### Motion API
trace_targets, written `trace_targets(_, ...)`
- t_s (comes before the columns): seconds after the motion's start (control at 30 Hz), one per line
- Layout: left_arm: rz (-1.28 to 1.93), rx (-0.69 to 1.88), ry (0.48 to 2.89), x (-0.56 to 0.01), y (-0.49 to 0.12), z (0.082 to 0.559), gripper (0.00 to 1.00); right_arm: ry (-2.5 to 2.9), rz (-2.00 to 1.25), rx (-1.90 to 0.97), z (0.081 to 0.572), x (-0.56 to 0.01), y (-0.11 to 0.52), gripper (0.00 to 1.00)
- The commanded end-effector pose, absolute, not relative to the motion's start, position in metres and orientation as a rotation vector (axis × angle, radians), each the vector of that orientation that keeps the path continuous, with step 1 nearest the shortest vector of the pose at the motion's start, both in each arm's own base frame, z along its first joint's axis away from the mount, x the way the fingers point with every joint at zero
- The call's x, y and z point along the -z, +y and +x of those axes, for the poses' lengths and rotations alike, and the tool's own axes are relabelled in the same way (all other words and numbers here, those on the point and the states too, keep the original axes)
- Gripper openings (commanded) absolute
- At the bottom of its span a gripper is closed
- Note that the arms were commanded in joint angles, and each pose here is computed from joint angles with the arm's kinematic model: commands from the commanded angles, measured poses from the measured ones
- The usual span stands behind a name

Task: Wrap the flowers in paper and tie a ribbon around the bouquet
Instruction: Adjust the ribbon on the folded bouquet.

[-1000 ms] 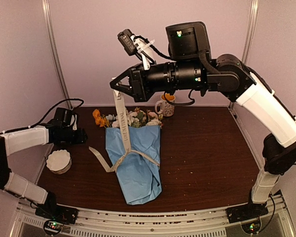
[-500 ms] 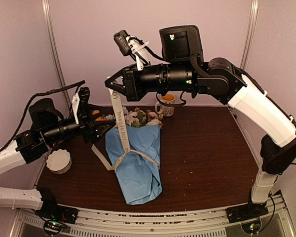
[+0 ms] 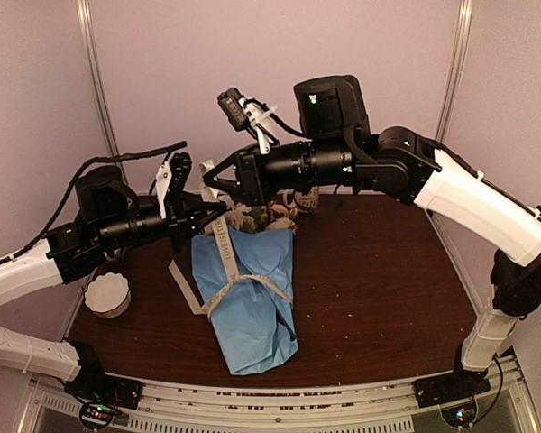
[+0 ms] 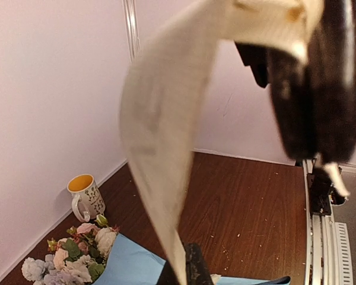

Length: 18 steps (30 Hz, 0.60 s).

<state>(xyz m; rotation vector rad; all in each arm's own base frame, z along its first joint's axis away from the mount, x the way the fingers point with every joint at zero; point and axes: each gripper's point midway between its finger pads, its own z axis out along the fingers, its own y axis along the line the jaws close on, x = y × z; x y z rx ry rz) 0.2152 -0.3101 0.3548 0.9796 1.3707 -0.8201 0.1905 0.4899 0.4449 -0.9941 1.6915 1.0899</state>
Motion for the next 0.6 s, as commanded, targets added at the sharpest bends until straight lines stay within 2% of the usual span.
trace_targets(0.0,0.958,0.824,1.308,-0.372,-0.309,0.212,0.0,1.648,-0.906,-1.184,0.2,-0.458,0.457,0.12)
trace_targets(0.13,0.989,0.809,1.335,-0.366,-0.312,0.213,0.0,1.695,-0.799,-1.181,0.224,-0.436,0.432,0.59)
trace_targets(0.17,0.999,0.804,1.348,-0.362,-0.313,0.215,0.0,1.701,-0.795,-1.173,0.227,-0.431,0.429,0.67)
trace_targets(0.27,1.019,0.793,1.367,-0.359,-0.316,0.217,0.0,1.689,-0.861,-1.184,0.22,-0.424,0.433,0.8)
trace_targets(0.33,1.024,0.784,1.386,-0.357,-0.317,0.219,0.0,1.669,-0.91,-1.213,0.213,-0.421,0.44,0.98)
trace_targets(0.57,1.037,0.785,1.395,-0.356,-0.32,0.22,0.0,1.62,-0.923,-1.192,0.211,-0.419,0.453,0.98)
